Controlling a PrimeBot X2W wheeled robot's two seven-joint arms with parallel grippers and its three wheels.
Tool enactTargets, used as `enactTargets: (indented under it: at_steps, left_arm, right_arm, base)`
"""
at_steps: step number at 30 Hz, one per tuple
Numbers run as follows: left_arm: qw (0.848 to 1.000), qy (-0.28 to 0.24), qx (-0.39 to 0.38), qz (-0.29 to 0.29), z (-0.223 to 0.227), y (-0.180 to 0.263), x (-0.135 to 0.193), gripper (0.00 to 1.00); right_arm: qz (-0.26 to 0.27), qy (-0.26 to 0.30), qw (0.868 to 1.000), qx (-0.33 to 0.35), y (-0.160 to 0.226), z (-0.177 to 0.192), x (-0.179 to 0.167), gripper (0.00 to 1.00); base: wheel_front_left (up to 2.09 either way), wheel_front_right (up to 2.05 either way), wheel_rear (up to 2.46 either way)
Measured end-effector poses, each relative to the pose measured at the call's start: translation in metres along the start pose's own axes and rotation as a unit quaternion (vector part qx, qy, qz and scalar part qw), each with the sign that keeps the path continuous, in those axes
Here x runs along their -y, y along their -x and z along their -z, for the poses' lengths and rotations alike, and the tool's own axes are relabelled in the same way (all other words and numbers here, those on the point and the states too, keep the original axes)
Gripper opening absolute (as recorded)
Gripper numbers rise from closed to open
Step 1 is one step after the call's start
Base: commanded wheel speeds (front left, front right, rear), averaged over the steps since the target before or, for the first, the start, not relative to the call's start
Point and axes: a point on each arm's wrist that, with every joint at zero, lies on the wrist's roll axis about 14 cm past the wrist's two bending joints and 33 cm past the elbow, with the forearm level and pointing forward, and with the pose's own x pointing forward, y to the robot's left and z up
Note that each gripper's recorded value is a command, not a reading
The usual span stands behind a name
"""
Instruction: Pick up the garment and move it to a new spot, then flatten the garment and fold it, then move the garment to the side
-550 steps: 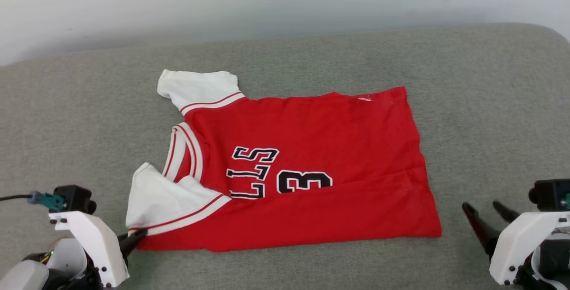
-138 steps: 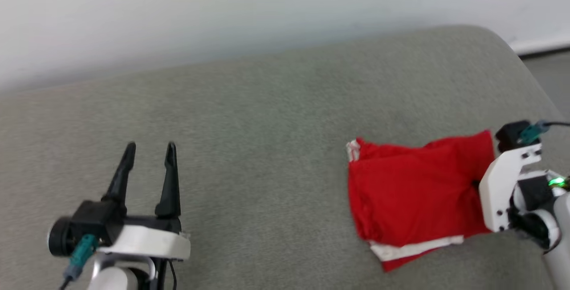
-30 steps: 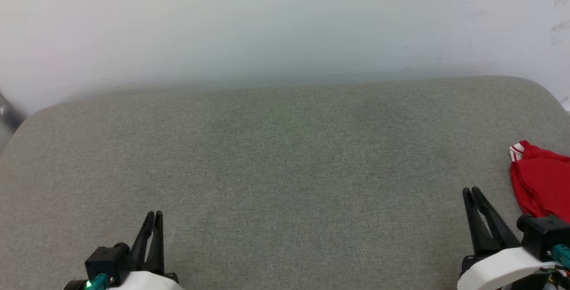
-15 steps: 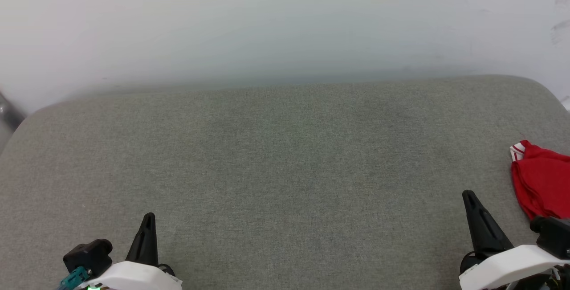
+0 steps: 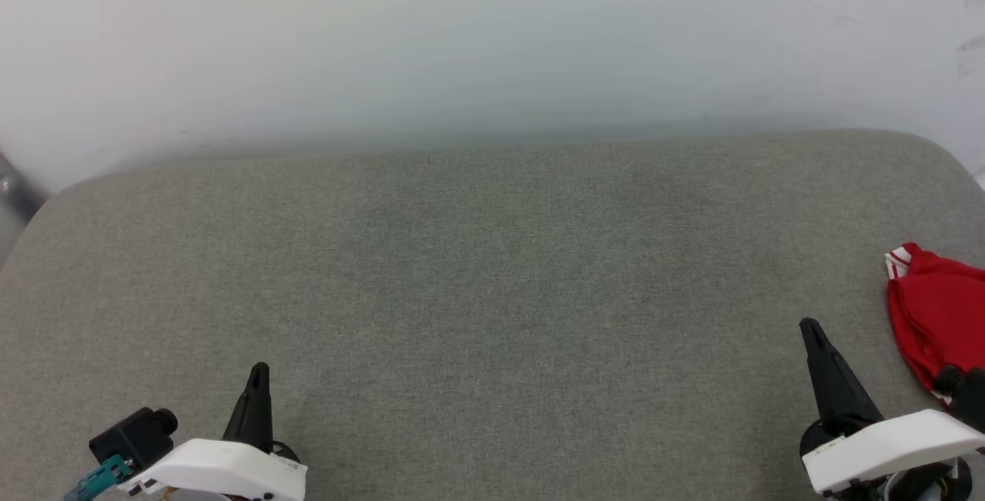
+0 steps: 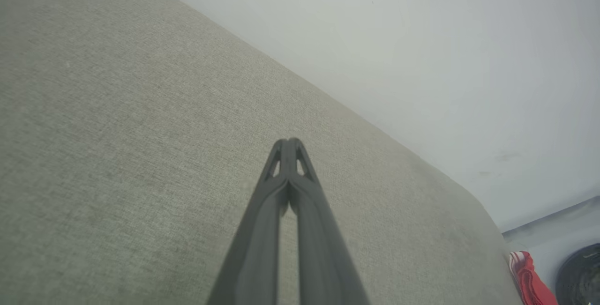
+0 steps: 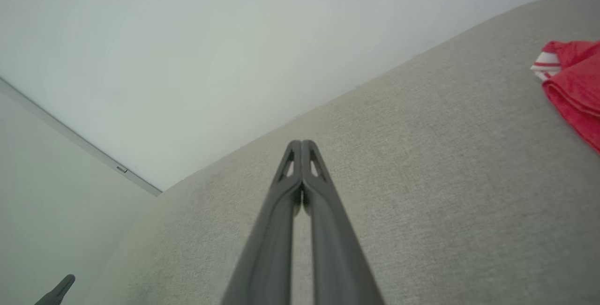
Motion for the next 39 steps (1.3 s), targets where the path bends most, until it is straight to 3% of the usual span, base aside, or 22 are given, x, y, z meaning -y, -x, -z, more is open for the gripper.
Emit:
enactTargets:
  at_steps: [17,39]
  left_arm:
    - [0.991,0.132,-0.006,-0.001,-0.003,-0.007,0.002,0.0]
    - [0.967,0.253,-0.006,0.008,-0.007,-0.012,0.004,0.0]
  right_arm:
    - [0.001,-0.132,0.991,0.005,-0.009,0.001,0.004,0.0]
    - [0.004,-0.256,0.967,0.009,-0.017,0.003,0.008,0.0]
  base:
    - [0.0,0.0,0.0]
    - [0.0,0.0,0.0]
